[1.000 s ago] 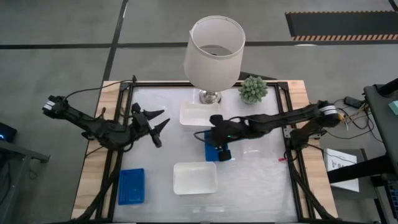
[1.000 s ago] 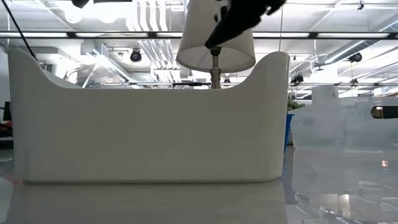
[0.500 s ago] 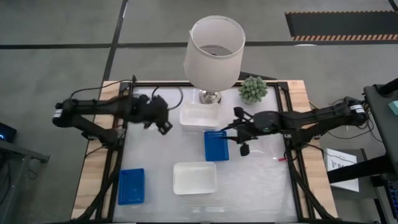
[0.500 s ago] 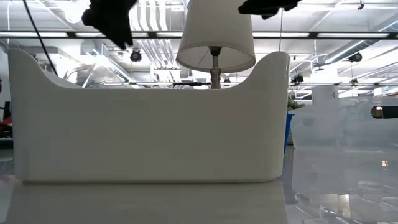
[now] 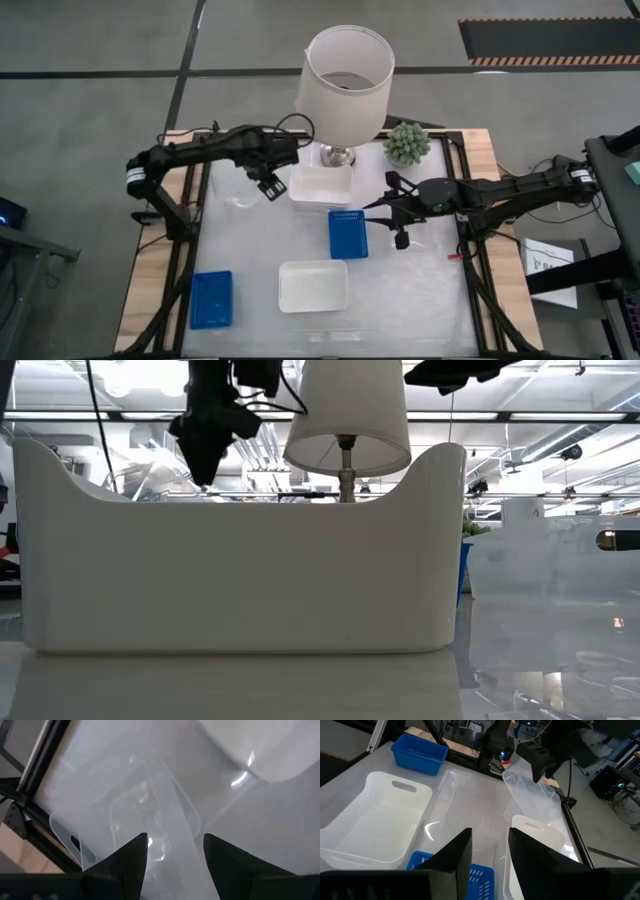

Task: Stack baskets by color
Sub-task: Stack the bottom left transparent bin into the top left transparent bin

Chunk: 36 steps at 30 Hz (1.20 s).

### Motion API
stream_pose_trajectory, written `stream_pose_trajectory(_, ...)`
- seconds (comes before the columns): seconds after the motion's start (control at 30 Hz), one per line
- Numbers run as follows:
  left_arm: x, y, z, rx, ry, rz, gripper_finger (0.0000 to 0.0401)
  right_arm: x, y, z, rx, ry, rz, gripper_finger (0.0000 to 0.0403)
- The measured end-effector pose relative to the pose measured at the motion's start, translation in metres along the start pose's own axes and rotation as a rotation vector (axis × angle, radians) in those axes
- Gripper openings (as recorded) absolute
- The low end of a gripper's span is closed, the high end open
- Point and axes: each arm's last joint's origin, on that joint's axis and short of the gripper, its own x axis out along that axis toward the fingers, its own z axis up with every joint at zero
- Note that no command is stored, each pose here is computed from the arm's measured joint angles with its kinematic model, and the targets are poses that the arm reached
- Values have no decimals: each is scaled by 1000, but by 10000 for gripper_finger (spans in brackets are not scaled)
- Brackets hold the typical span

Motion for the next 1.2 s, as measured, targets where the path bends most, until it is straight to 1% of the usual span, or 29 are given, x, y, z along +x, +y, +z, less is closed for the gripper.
stream_pose_trajectory(0.13, 12, -2, 2, 24, 27, 19, 172, 0, 0, 0, -1, 1, 0, 120)
stream_pose_trajectory(0.23, 16, -2, 1, 28, 39, 25, 152, 0, 0, 0, -1, 2, 0, 120)
stream_pose_trajectory(0.47, 27, -3, -4, 39, 71, 40, 66, 0, 0, 0, 6, 1, 0, 120)
stream_pose_trajectory(0.57, 28, -3, -4, 38, 73, 42, 26, 0, 0, 0, 8, 1, 1, 120)
stream_pose_trajectory(0.63, 27, -2, -5, 40, 68, 58, 8, 0, 0, 0, 12, 1, 0, 120)
stream_pose_trajectory(0.73, 21, 1, -6, 50, 29, 90, 4, 0, 0, 0, 17, 1, 0, 120)
stream_pose_trajectory(0.87, 9, 8, -13, 42, -19, 95, 1, 0, 0, 0, 17, 1, 0, 120)
stream_pose_trajectory(1.0, -9, 18, -26, 43, -71, 116, 1, 0, 0, 0, 17, 1, 0, 120)
stream_pose_trajectory(1.1, -24, 27, -39, 118, -124, 116, 0, 0, 0, 0, 17, 1, 0, 120)
stream_pose_trajectory(1.2, -38, 34, -54, 254, -184, 118, 0, 0, 0, 0, 17, 1, 0, 120)
